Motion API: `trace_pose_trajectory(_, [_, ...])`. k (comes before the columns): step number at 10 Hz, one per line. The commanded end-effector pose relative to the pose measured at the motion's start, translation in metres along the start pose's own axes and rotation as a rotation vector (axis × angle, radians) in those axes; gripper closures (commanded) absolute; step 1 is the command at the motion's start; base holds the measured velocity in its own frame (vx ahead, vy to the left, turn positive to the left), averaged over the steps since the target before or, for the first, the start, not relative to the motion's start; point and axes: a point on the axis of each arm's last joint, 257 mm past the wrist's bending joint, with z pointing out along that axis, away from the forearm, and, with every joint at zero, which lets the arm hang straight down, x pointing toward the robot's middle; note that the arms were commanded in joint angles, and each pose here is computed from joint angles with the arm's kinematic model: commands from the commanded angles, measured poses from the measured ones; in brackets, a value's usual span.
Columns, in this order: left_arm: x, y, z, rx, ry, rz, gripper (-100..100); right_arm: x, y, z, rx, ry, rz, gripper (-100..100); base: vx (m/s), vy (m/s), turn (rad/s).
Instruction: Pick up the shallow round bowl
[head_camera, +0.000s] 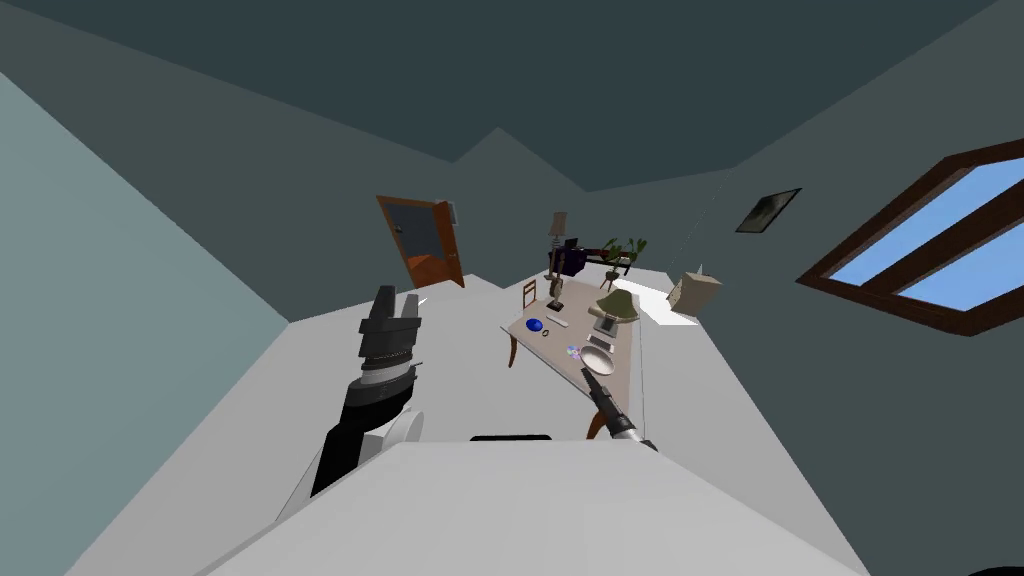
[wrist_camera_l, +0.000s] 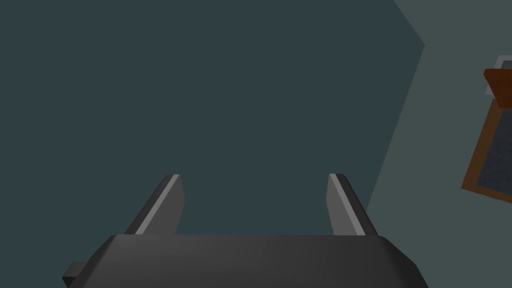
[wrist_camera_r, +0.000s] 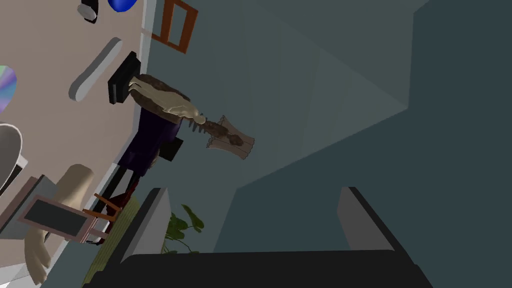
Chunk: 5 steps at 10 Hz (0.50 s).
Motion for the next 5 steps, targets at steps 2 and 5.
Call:
trace_pose_trajectory(2, [0.0,0.0,0.0,0.0,0.0,0.0,0,0.013,-0.052,-0.028,0.135,0.064,-0.047,-100,0.065,0.118,0.18])
trace_pose_trajectory(5, [0.0,0.0,0.0,0.0,0.0,0.0,0,0.025,-0.107,-0.065,0.277,0.143,-0.118,-100,0.065,0.07,0.153])
